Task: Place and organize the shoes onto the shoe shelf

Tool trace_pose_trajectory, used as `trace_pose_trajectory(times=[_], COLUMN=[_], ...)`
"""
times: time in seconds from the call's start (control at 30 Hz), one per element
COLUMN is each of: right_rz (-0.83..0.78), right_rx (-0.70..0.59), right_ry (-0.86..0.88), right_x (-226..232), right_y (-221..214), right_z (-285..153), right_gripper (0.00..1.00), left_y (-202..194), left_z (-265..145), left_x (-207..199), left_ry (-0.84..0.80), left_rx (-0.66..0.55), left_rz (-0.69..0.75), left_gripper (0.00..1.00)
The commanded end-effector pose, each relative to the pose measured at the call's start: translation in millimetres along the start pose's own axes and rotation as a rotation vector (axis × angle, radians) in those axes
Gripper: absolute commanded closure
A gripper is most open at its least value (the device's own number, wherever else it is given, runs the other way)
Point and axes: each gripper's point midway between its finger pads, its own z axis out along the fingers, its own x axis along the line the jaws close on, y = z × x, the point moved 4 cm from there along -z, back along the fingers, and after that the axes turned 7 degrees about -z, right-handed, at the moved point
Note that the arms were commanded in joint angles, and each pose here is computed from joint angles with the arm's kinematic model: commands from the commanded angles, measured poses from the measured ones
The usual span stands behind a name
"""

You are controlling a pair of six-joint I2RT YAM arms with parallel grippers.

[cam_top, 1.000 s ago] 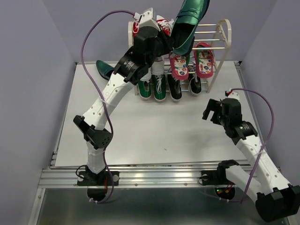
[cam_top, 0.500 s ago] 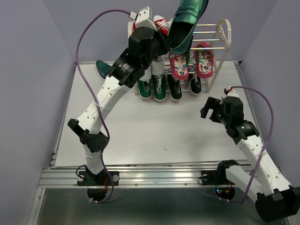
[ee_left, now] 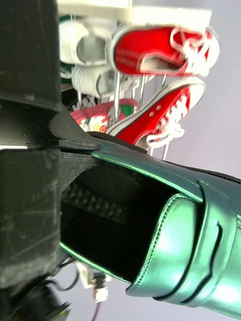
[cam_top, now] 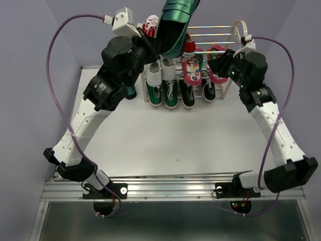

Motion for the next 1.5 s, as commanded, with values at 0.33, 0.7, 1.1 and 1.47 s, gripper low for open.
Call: trace_pose_trajectory(times=[0.33,0.7,1.1,1.47], right_rz=[-0.08,-0.167,-0.146,-0.217], right_rx=[-0.128,-0.04,-0.119,-0.172], right_ry=[0.14,0.324,0.024,-0.336], right_x=[38,123,88,24], right_y=[59,13,27,46], right_z=[120,125,123,131], right_gripper=[0.67,0.67,0.59,0.63], left_y=[75,71,64,57], left_z=[-49,-49,-40,-30], left_x=[-11,-10,-13,-13], left_ry=[-0.048,-0.062,-0.068,-0.061], left_rx=[-0.25,-0.233,-0.208,-0.192], left_rz=[-0.08,-0.069,-0.057,-0.039], left_gripper=[1.0,1.0,1.0,1.0])
